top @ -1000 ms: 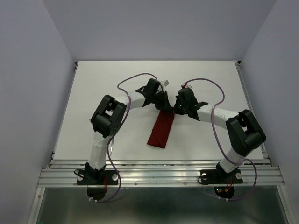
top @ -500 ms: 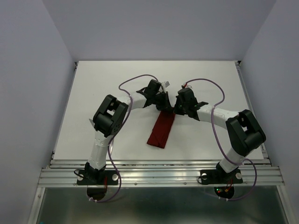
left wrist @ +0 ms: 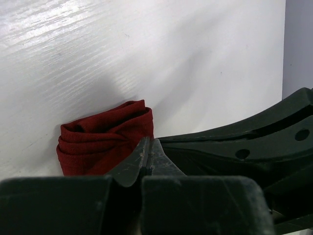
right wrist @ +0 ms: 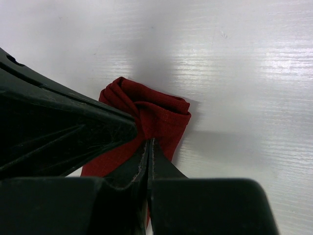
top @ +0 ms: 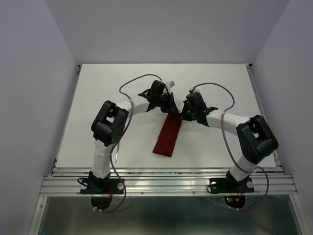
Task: Fold the napkin into a case and place the utensils inside
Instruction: Stuff the top corner of the smaller-rectangle-folded napkin into the folded napkin.
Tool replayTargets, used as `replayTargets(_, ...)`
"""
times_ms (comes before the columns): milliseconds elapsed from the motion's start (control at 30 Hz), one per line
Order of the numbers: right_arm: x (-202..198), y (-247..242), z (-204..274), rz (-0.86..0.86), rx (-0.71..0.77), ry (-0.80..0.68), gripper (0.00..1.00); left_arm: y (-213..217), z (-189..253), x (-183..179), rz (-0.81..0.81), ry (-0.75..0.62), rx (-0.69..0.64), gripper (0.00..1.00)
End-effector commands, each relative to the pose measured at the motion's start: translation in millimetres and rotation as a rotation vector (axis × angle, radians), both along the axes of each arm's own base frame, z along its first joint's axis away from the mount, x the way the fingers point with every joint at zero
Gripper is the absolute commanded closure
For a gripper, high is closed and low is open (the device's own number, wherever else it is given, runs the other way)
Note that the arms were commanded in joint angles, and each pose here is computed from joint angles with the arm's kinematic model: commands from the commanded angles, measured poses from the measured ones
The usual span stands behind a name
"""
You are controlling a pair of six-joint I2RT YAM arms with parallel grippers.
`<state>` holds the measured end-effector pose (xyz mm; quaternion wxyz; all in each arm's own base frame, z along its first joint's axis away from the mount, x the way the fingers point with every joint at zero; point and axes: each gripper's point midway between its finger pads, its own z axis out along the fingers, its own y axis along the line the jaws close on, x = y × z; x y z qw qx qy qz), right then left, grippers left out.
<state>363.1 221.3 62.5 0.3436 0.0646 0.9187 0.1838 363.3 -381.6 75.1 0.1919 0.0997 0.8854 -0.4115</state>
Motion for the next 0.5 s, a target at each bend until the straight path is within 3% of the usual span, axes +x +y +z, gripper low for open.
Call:
replayTargets(0, 9, 10, 21, 0.005, 0.044, -0.053, 0.99, 0, 14, -5, -0.034, -0.038, -0.025, 1.00)
replayTargets(467, 10, 12, 20, 0.009, 0.050, -0.049, 0.99, 0, -5, -13, -0.069, -0.002, 0.002, 1.00)
